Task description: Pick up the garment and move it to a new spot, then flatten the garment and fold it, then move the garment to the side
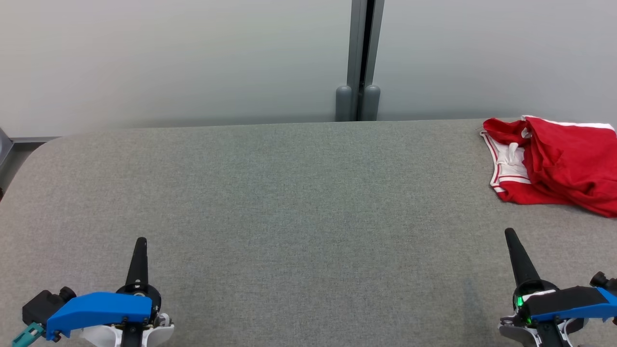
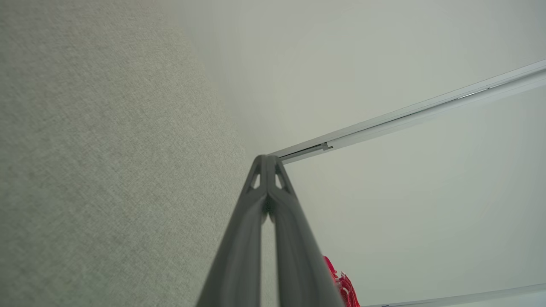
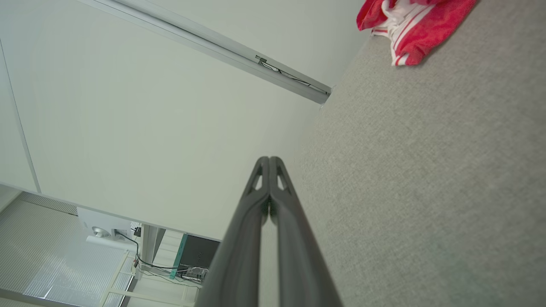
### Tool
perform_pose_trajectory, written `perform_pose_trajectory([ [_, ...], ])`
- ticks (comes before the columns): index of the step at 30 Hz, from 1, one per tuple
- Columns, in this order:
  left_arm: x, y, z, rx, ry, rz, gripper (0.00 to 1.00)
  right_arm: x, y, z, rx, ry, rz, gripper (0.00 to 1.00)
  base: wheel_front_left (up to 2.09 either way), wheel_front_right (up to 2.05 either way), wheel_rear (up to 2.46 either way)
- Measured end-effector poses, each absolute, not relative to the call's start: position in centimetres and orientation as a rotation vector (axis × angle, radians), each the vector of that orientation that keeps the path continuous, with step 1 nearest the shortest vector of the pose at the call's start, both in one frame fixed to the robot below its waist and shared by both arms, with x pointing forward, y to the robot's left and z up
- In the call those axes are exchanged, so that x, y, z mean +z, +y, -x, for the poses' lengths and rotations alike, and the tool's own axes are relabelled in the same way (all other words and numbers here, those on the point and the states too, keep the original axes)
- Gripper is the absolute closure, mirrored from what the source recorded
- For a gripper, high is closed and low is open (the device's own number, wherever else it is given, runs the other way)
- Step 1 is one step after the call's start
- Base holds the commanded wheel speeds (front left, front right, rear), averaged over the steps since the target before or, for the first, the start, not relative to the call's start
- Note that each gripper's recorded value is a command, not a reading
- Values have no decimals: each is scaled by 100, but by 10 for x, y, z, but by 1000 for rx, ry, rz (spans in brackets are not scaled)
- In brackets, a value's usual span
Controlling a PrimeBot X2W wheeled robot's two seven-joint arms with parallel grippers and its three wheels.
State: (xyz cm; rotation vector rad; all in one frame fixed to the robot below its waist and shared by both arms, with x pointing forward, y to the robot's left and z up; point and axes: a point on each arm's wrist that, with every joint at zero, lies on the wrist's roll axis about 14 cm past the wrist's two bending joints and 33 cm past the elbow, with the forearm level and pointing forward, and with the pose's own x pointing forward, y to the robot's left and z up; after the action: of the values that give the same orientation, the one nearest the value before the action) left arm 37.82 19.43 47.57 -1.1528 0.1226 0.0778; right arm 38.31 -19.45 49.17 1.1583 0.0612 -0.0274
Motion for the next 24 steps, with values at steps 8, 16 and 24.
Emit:
perform_pose_trajectory([
  [8, 479, 196, -380, 75, 107, 1230, 100, 494, -195, -385, -25, 51, -1234, 100, 0, 0, 0],
  [16, 485, 195, -382, 61, 89, 1303, 100, 495, -196, -385, -24, 47, -1304, 100, 0, 0, 0],
  [24, 489, 196, -383, 53, 73, 1369, 100, 496, -196, -385, -23, 41, -1369, 100, 0, 0, 0],
])
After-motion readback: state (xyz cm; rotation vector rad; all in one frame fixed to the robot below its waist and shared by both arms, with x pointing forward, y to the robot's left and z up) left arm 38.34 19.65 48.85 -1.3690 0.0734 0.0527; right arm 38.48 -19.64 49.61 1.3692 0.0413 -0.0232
